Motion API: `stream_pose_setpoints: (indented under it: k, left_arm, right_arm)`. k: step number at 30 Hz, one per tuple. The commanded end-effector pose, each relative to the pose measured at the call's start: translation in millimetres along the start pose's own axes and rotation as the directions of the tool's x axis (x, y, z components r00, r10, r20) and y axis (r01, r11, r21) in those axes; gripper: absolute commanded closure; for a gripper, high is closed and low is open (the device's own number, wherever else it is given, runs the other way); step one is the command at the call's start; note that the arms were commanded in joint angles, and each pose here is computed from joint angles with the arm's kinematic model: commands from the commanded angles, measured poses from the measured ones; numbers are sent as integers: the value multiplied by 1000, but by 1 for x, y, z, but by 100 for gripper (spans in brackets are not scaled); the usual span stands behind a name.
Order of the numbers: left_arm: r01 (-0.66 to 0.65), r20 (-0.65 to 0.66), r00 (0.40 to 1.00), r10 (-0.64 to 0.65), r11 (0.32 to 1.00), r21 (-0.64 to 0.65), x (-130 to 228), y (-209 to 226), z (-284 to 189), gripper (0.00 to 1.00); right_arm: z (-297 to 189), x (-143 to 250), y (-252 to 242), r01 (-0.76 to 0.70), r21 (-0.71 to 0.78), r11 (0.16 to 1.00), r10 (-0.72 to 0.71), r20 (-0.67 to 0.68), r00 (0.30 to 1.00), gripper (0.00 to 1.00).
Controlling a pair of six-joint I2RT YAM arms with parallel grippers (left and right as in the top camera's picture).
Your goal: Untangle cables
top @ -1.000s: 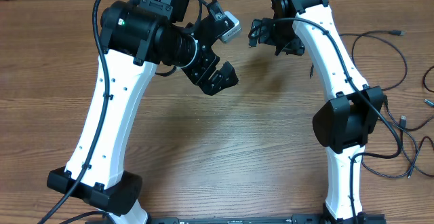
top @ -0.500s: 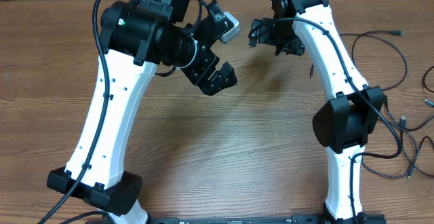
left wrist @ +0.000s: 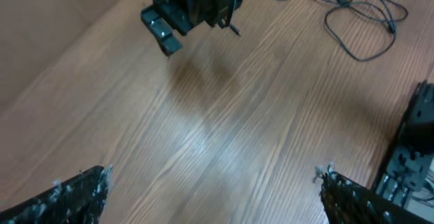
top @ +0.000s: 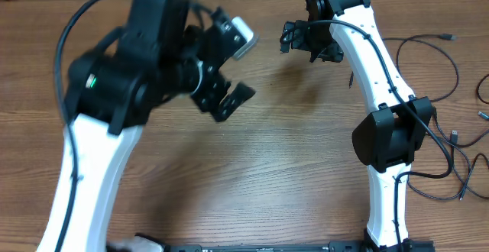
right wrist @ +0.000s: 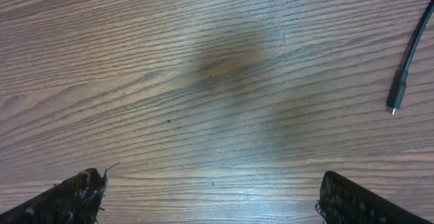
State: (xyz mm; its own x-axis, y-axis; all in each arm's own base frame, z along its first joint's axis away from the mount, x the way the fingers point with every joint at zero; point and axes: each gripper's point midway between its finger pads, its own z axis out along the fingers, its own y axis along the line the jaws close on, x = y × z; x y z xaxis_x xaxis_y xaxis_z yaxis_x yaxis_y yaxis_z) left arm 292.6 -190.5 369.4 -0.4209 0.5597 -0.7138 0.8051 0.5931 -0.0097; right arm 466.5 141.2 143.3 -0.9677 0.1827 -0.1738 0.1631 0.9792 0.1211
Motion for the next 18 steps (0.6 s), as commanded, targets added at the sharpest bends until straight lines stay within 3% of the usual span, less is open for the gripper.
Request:
stream_pose_setpoints:
  k: [1, 11, 18]
  left_arm:
    - [-3, -1, 1000, 3, 998, -59, 22, -2, -7, 0]
    - [-56, 205, 974, 91, 984, -171, 59, -16, -12, 0]
    - [151, 393, 918, -41, 955, -253, 111, 0, -1, 0]
  right_arm:
    - [-22, -8, 3, 0, -25, 1000, 1, 57, 998, 0]
    - [-22, -8, 3, 0, -25, 1000, 1, 57, 998, 0]
    - [-22, -8, 3, 0, -25, 1000, 1, 57, 998, 0]
